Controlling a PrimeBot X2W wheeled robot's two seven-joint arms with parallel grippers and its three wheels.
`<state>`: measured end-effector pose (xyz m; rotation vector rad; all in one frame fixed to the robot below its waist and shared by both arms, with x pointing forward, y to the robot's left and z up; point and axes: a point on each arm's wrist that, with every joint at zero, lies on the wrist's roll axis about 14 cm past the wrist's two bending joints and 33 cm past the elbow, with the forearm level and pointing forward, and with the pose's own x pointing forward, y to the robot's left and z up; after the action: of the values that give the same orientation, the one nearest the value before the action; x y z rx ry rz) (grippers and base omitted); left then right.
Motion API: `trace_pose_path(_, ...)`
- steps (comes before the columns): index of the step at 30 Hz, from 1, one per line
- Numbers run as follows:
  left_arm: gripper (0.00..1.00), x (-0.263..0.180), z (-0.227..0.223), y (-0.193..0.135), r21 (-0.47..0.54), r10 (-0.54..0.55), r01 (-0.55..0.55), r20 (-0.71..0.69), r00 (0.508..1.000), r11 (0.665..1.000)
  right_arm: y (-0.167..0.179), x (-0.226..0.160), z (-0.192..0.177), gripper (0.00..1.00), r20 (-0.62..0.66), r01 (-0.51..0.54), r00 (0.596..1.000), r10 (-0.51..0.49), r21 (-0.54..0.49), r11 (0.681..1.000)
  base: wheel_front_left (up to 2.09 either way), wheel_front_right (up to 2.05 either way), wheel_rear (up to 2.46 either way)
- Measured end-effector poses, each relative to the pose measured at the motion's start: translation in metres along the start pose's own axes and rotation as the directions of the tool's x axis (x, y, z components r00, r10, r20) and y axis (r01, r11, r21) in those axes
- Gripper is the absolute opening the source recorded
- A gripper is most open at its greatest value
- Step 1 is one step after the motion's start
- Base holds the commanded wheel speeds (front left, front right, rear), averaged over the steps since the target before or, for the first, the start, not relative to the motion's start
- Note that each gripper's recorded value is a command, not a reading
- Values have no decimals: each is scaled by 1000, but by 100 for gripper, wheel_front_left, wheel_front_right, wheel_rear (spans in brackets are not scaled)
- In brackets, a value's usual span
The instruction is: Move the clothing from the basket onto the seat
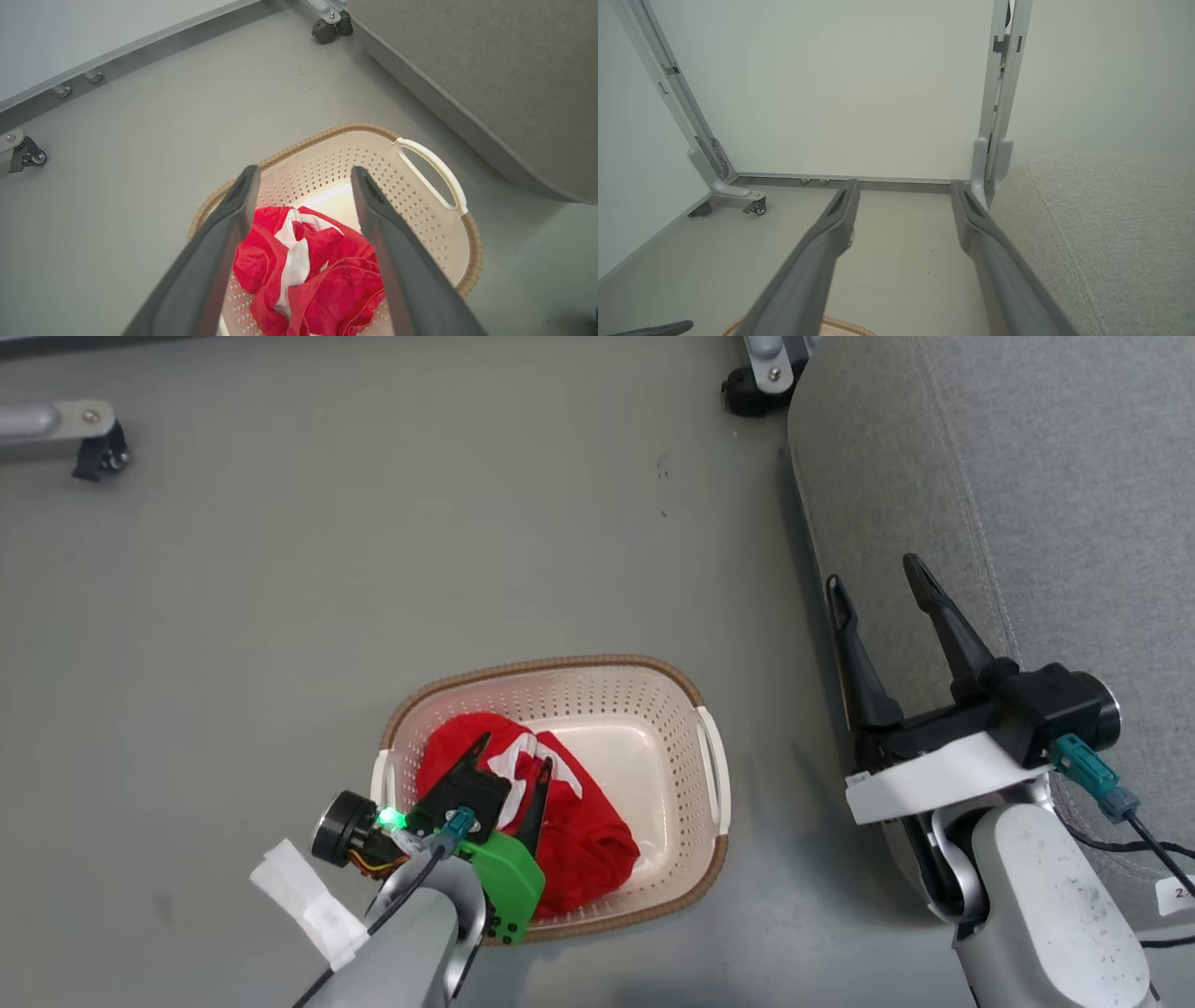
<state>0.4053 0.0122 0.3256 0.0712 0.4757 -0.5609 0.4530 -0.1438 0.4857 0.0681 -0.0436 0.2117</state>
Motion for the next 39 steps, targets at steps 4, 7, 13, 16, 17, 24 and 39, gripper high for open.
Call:
trace_pose_path(4,100,18,-28,-3,33,-39,42,-97,995,999,-6,12,-16,100,-21,7,1000,-7,7,1000,0,0,0)
trace_pose_path(7,100,32,-47,-3,35,-62,68,-160,985,997,-12,18,-29,100,-39,20,999,-20,14,1000,0,0,0)
trace_pose_path(13,100,50,-90,-1,51,-87,107,-304,949,993,-19,26,-62,100,-99,41,994,-37,37,998,0,0,0)
trace_pose_path(16,100,59,-109,1,66,-91,124,-367,926,990,-23,28,-76,100,-124,51,991,-45,41,998,0,0,0)
trace_pose_path(17,100,62,-115,3,70,-89,125,-384,919,990,-24,29,-80,100,-129,52,991,-46,43,998,0,0,0)
trace_pose_path(24,100,76,-162,8,96,-91,161,-506,858,982,-32,32,-110,100,-178,80,982,-68,62,995,0,0,0)
trace_pose_path(39,100,91,-234,22,162,-77,242,-661,747,957,-46,26,-155,100,-267,132,958,-102,97,986,0,0,0)
